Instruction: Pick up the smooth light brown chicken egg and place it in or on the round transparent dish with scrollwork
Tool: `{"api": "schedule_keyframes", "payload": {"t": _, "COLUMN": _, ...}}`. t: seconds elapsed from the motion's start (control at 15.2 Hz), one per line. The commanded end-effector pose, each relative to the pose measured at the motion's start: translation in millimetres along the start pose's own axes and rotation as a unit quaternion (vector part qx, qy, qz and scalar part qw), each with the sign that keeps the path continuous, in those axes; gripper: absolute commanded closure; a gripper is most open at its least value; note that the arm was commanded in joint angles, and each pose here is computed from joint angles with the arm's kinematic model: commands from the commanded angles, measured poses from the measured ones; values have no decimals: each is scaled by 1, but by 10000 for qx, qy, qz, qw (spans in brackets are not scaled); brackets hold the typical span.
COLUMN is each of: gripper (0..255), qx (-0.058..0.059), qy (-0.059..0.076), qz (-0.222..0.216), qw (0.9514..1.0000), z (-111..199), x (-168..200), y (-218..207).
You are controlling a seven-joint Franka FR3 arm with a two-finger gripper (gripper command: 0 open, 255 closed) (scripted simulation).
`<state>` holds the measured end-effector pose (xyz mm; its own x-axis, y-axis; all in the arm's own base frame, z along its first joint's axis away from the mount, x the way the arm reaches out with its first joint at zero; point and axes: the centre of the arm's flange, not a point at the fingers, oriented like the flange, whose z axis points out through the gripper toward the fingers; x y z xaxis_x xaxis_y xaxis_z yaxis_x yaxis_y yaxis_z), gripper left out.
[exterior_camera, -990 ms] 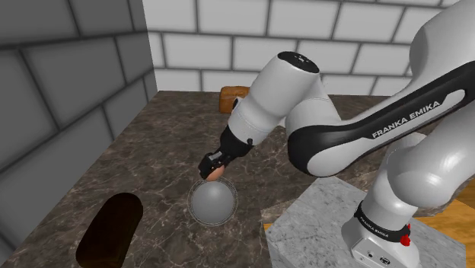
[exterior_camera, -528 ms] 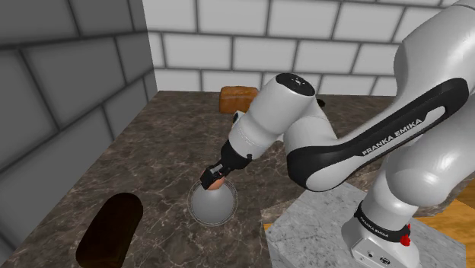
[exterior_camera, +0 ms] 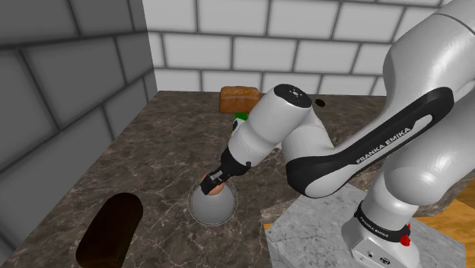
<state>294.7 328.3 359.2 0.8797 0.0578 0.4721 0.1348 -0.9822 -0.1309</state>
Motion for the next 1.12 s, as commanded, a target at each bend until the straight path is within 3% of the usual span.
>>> {"api": "schedule_keyframes", "payload": {"t": 0.0, "gripper": 255, "qx": 1, "qy": 2, "qz": 0, "qw": 10000, "z": 0, "x": 0, "y": 0}}
{"api": "schedule_keyframes", "payload": {"t": 0.13, "gripper": 255, "qx": 1, "qy": 2, "qz": 0, "qw": 10000, "z": 0, "x": 0, "y": 0}}
{"api": "schedule_keyframes", "payload": {"t": 0.2, "gripper": 0, "qx": 1, "qy": 2, "qz": 0, "qw": 10000, "z": 0, "x": 0, "y": 0}}
{"api": "schedule_keyframes", "payload": {"t": 0.53, "gripper": 0, "qx": 1, "qy": 2, "qz": 0, "qw": 10000, "z": 0, "x": 0, "y": 0}}
{"api": "schedule_keyframes", "payload": {"t": 0.79, "gripper": 0, "qx": 1, "qy": 2, "qz": 0, "qw": 10000, "z": -50, "x": 0, "y": 0}}
{"api": "schedule_keyframes", "payload": {"t": 1.06, "gripper": 0, "qx": 1, "qy": 2, "qz": 0, "qw": 10000, "z": -50, "x": 0, "y": 0}}
